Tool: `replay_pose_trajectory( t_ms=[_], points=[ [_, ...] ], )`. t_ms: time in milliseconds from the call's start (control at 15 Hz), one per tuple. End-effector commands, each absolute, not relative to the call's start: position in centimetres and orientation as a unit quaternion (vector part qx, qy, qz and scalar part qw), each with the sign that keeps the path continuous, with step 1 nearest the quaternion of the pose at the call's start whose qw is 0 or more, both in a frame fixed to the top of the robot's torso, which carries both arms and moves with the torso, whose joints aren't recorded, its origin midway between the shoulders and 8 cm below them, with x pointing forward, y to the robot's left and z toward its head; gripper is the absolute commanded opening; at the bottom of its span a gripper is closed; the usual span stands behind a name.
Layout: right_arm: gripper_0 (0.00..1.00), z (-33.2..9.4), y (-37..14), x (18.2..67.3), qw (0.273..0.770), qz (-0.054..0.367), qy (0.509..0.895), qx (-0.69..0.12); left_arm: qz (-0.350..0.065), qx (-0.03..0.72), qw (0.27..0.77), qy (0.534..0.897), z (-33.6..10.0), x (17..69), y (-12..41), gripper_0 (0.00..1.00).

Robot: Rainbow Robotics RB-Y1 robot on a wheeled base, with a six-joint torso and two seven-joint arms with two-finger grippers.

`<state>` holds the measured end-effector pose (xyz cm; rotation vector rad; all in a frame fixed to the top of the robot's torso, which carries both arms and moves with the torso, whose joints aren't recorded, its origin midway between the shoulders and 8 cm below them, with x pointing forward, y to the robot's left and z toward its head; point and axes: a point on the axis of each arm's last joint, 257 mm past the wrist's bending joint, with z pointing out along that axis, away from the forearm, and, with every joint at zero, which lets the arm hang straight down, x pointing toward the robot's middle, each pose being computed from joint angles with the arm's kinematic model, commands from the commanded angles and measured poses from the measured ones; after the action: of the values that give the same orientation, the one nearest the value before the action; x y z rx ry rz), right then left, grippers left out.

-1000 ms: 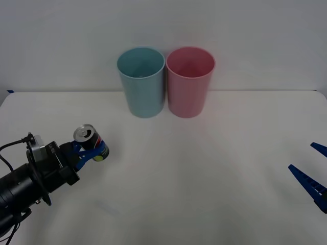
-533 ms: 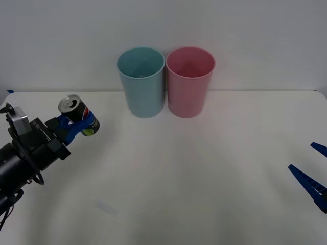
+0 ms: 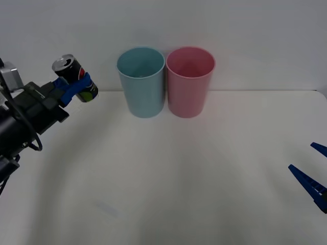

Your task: Grasp the object on the table and drop it into the matching bin: aluminum can to the light blue bin, PET bottle to the pink bin.

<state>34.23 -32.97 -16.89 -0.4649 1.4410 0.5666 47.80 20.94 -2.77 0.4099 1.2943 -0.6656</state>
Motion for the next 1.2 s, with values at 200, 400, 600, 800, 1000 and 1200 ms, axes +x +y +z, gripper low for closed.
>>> replay_pose_trajectory(
  t_ms=[200, 400, 600, 800, 1000, 1200],
  points=[
    [1.0, -16.9, -33.0, 34.2, 0.691, 0.253, 0.645, -0.208, -0.285, 0.188, 0.72, 0.604, -0.4, 51.6, 20.2, 0.0],
    [1.0, -16.9, -33.0, 34.2, 0.691, 0.253, 0.645, -0.208, -0.276, 0.194, 0.715, 0.612, 0.5, 55.8, 19.5, 0.0],
    [1.0, -16.9, -33.0, 34.2, 0.691, 0.253, 0.645, -0.208, -0.275, 0.195, 0.707, 0.622, 1.2, 59.4, 18.5, 0.0],
    [1.0, -16.9, -33.0, 34.2, 0.691, 0.253, 0.645, -0.208, -0.269, 0.2, 0.695, 0.636, 1.4, 62.6, 17.3, 0.0],
    [1.0, -16.9, -33.0, 34.2, 0.691, 0.253, 0.645, -0.208, -0.258, 0.208, 0.682, 0.651, 1.6, 65.6, 15.9, 0.0],
    [1.0, -16.9, -33.0, 34.2, 0.691, 0.253, 0.645, -0.208, -0.229, 0.228, 0.68, 0.658, 1.4, 68.3, 14.7, 0.02]
  ],
)
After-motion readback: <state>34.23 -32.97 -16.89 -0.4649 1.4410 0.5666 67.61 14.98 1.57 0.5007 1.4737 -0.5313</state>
